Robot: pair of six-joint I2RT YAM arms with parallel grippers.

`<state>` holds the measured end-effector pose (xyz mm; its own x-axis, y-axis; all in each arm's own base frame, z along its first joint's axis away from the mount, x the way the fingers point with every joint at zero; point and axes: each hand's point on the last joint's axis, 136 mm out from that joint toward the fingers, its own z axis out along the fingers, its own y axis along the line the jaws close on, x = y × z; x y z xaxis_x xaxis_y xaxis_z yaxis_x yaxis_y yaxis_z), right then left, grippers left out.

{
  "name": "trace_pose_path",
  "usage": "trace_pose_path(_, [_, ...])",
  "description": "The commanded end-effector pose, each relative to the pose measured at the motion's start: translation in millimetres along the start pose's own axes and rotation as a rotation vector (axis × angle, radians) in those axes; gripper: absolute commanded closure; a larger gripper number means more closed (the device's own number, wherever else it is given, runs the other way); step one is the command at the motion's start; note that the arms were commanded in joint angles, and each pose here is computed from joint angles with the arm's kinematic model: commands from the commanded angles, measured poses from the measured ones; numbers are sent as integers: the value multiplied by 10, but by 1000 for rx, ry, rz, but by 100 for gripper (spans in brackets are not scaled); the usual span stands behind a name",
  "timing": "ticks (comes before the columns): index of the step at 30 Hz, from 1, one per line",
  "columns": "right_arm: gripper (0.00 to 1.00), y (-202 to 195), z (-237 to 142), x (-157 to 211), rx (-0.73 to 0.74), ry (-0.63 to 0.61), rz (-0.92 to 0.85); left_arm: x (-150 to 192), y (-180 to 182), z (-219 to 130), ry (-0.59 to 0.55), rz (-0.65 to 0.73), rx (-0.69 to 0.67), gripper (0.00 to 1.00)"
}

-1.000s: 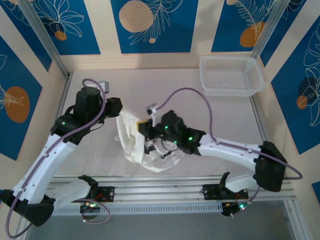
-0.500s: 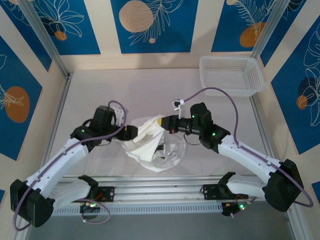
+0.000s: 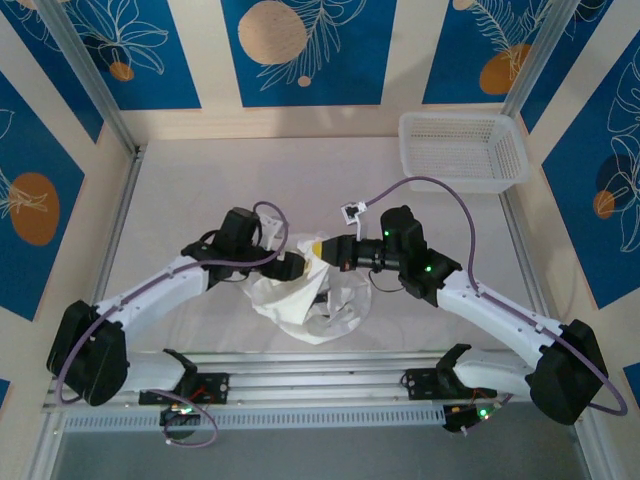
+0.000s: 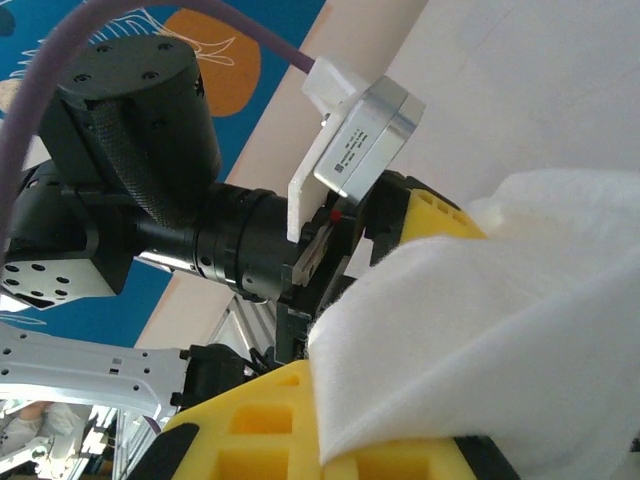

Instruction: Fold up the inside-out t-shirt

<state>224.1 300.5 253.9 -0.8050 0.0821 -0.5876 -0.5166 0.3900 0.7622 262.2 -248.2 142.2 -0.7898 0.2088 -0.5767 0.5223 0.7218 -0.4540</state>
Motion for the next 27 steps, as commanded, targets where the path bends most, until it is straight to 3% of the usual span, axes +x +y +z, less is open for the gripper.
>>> trace_pose_path(1, [100,46,-89,-108,23,-27,41,-231,-182,-15,-48,47,53,33])
trace_pose_path(3, [100,-136,-150,-149,83,-51,95,-226,-186,-74,-24,9,41,96])
trace_pose_path(4, [100,-284,-201,-169,127,-68,131,-250,-265,-145,-22,-26,80,100])
trace_pose_path(8, [97,-1211,-450,-112,387,-110,206,-646,-956,-682,-133,-221,562,100])
trace_pose_path(11, [98,-1646,-480,47,476,-23,239,-750,-1125,-969,-158,-256,609,100])
trace_pose_path(14, [89,-1499,-393,33,415,7,205,-724,-1130,-1125,-158,-236,535,100])
trace_pose_path(16, [68,-1350,-424,-57,421,-42,152,-728,-1127,-1166,-159,-251,524,100])
trace_pose_path(18, [58,-1133,-509,-173,441,-118,44,-723,-1088,-1146,-149,-283,500,100])
trace_pose_path(21, [58,-664,-584,-271,438,-259,-215,-704,-1021,-1086,-133,-314,464,100])
trace_pose_path(23, [59,-315,-504,-213,357,-302,-364,-707,-1013,-1070,-131,-323,465,100])
trace_pose_path(27, [58,-4,-181,-26,311,-249,-508,-769,-1017,-1099,-147,-328,455,100])
